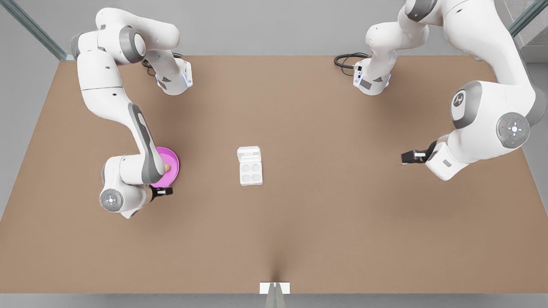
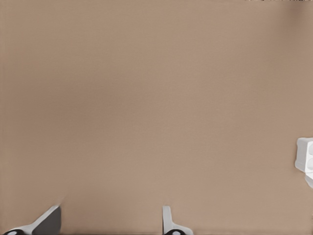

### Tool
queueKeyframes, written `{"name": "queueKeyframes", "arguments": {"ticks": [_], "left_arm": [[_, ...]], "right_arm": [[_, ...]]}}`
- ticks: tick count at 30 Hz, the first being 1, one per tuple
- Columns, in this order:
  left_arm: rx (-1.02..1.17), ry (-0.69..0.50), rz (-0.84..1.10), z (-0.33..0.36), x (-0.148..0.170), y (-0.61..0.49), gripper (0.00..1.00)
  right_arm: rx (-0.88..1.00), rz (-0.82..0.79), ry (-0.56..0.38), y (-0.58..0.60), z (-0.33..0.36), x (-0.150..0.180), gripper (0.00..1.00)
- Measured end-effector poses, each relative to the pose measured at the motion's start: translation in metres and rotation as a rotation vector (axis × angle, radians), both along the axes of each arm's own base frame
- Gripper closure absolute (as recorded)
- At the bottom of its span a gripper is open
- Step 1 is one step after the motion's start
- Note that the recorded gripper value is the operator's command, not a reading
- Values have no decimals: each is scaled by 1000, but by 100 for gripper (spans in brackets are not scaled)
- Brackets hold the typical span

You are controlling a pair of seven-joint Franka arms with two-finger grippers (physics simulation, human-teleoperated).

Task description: Pack egg into the box and close the box lid

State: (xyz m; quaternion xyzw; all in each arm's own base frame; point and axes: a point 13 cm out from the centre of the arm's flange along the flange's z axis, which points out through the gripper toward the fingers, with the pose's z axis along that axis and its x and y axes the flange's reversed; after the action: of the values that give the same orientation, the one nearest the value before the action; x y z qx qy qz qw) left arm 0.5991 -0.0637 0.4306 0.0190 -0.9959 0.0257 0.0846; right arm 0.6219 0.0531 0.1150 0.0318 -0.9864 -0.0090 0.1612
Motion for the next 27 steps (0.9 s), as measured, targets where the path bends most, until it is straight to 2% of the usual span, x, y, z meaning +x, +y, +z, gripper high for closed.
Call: {"name": "queueKeyframes", "arguments": {"ticks": [3,6,11,16,27], "left_arm": [[25,9,10,2,-3,7,0],[36,11,17,5,-6,9,0],[46,13,27,7,-8,10,0],[50,21,34,5,-9,10,0],[53,33,40,1,-11,8,0]], "right_arm": [[-2,-8,-22,3,-20,-7,0],[-15,-9,-36,1,-4,-47,0],[-24,-10,-63,2,5,-95,0],[-32,-83,-108,-41,-8,-102,0],[-33,-56,-192,-44,-38,-116,0]]}}
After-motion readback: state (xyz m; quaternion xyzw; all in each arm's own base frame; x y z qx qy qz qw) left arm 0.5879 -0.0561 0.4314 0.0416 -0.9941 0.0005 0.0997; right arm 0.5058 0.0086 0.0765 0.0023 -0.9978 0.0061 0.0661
